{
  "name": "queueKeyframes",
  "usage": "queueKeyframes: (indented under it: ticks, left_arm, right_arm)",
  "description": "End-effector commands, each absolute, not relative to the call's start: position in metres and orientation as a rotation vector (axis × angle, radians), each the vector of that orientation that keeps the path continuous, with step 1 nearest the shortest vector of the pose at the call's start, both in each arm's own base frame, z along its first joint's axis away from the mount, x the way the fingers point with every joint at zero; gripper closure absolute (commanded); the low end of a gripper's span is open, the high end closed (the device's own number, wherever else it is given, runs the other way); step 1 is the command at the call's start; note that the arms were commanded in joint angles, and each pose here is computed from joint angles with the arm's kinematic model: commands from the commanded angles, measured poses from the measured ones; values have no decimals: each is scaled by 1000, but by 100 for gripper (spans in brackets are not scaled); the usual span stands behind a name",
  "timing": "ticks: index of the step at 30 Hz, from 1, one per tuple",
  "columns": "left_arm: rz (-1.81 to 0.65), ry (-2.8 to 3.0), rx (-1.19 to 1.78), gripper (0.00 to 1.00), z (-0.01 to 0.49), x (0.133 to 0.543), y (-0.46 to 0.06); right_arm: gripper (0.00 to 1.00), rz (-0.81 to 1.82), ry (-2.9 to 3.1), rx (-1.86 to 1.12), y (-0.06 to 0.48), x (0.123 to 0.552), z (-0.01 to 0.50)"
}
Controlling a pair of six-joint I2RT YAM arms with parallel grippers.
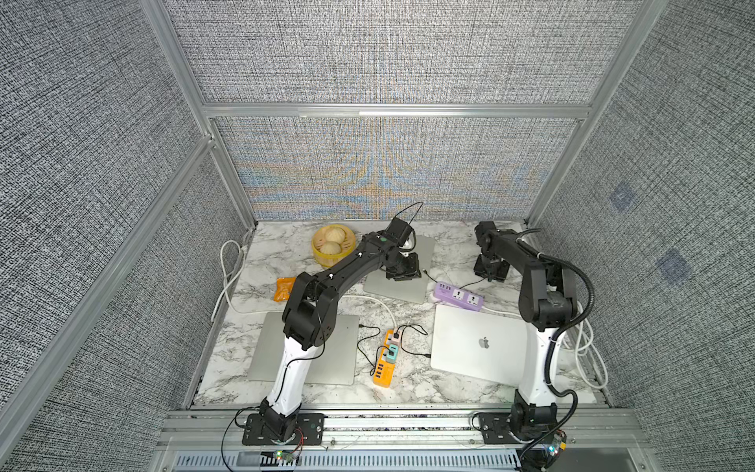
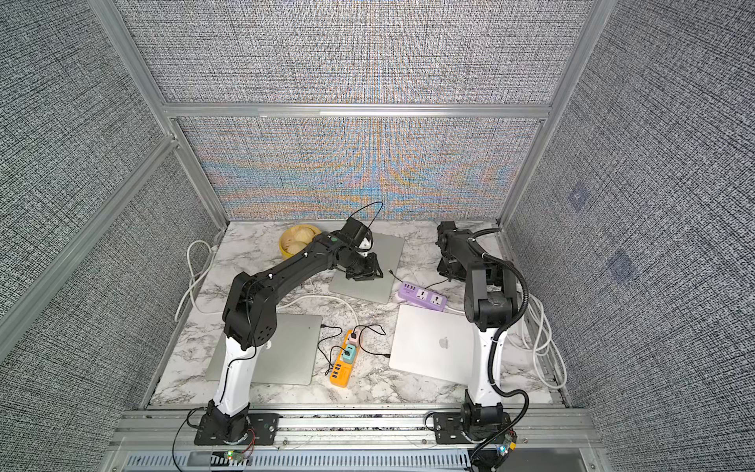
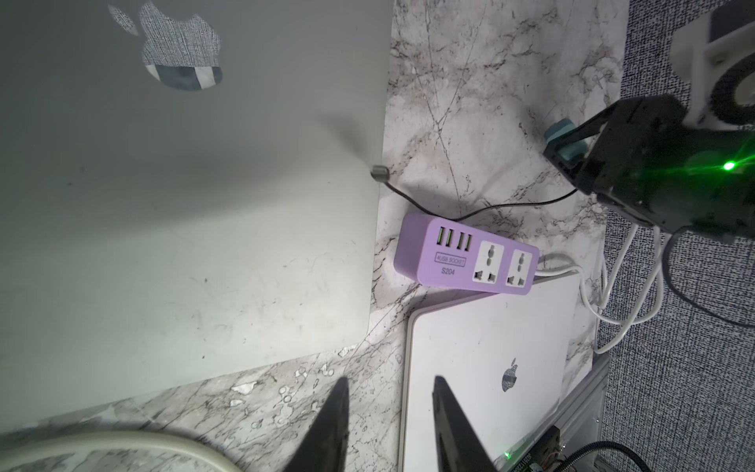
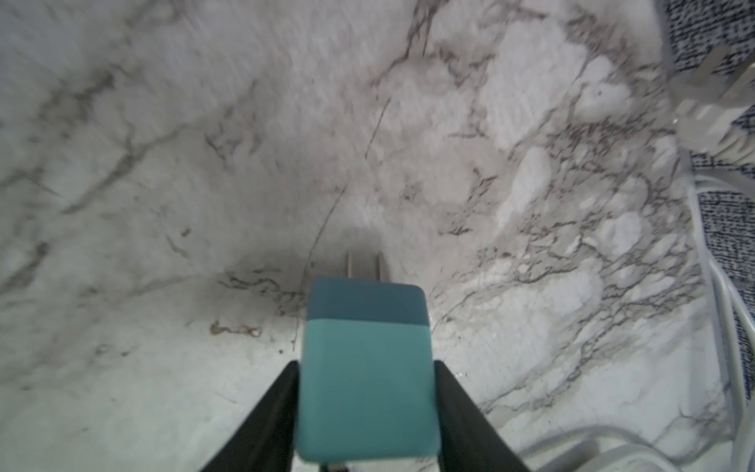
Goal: Unplug the laptop charger
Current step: Place the plug at the center of the board, then remove the charging cable from the laptop.
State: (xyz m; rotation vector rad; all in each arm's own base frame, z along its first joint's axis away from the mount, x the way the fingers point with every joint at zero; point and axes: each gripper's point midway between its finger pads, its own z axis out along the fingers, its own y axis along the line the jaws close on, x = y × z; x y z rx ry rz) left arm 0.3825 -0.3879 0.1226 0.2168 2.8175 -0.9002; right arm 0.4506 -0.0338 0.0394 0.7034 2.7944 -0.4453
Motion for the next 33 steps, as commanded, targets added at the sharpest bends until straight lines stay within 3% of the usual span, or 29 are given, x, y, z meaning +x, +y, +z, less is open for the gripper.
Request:
queueKeyframes:
  ticks: [1, 13, 24, 28, 33]
  left_arm:
    - [-902, 2800, 217, 65, 130, 384, -386]
    - [-813, 2797, 230, 62, 144, 380, -369]
    - [-663, 2840, 266, 62, 144, 353, -331]
    - [-639, 2772, 409, 61, 170, 338, -321]
    - [-570, 2636, 843, 58, 191, 305, -327]
  right_arm:
    - [44, -433, 2805, 722, -31, 445, 42]
    - [37, -388, 2742, 708, -27, 440, 80]
    - [36, -142, 2721, 604, 31, 403, 129]
    - [36, 36, 2734, 635, 56, 377, 133]
    - [36, 399, 2732, 714, 91, 341, 131]
